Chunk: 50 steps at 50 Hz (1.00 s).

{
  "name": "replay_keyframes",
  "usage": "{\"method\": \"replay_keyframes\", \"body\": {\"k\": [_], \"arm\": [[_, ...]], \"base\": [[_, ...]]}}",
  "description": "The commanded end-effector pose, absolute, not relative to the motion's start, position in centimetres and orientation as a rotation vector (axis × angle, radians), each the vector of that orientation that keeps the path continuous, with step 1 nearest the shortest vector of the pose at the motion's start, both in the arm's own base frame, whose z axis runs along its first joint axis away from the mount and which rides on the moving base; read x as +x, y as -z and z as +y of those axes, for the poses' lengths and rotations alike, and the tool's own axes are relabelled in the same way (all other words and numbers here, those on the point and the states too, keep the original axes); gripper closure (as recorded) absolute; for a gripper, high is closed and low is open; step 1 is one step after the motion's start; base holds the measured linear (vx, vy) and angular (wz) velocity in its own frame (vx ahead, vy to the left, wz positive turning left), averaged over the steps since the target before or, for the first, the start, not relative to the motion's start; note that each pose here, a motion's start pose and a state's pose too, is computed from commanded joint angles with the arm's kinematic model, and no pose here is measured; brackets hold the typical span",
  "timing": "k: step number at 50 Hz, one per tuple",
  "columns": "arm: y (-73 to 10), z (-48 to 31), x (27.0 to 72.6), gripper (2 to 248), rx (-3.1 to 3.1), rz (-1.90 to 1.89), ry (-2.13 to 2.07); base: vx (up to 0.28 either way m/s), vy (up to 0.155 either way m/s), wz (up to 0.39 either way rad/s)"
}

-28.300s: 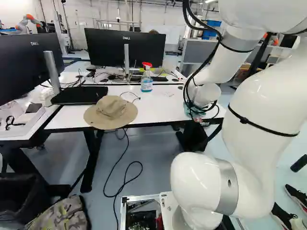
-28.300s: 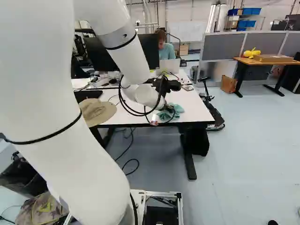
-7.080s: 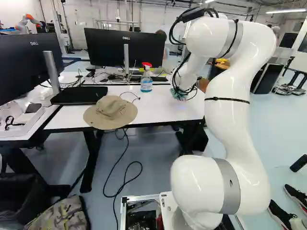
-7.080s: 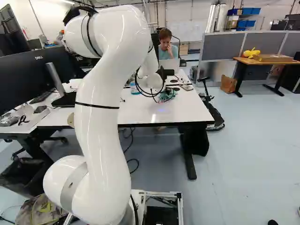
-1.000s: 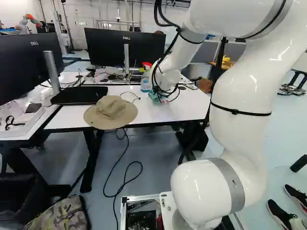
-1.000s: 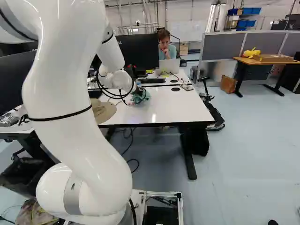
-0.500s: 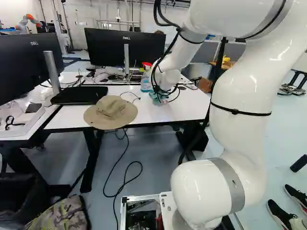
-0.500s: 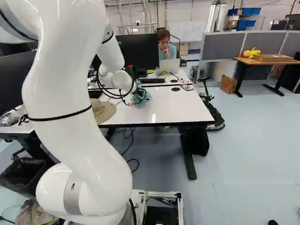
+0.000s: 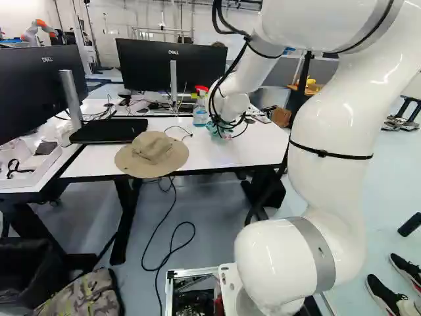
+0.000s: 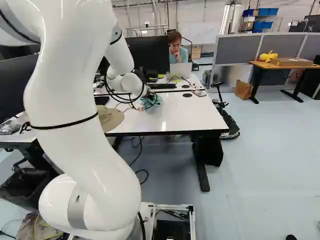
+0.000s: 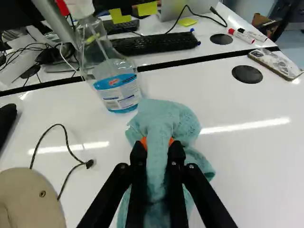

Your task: Clean the table with the green towel

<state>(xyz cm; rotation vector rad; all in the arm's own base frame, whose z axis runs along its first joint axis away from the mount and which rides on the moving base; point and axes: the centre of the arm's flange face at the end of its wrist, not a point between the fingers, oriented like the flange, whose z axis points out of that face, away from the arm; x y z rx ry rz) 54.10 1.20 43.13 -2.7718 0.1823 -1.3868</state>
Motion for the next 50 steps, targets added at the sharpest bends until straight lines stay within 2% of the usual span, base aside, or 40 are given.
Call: {"method": "replay_keyframes", "body": {"k": [28, 50], "arm": [[-43.2, -2.1, 58.5, 201, -2.768, 0.265, 1.435], [-42.8, -1.9, 62.6, 201, -2.749, 0.256, 1.465]], "base": [[0.0, 0.0, 0.0], [0.0, 0.0, 0.0]]}}
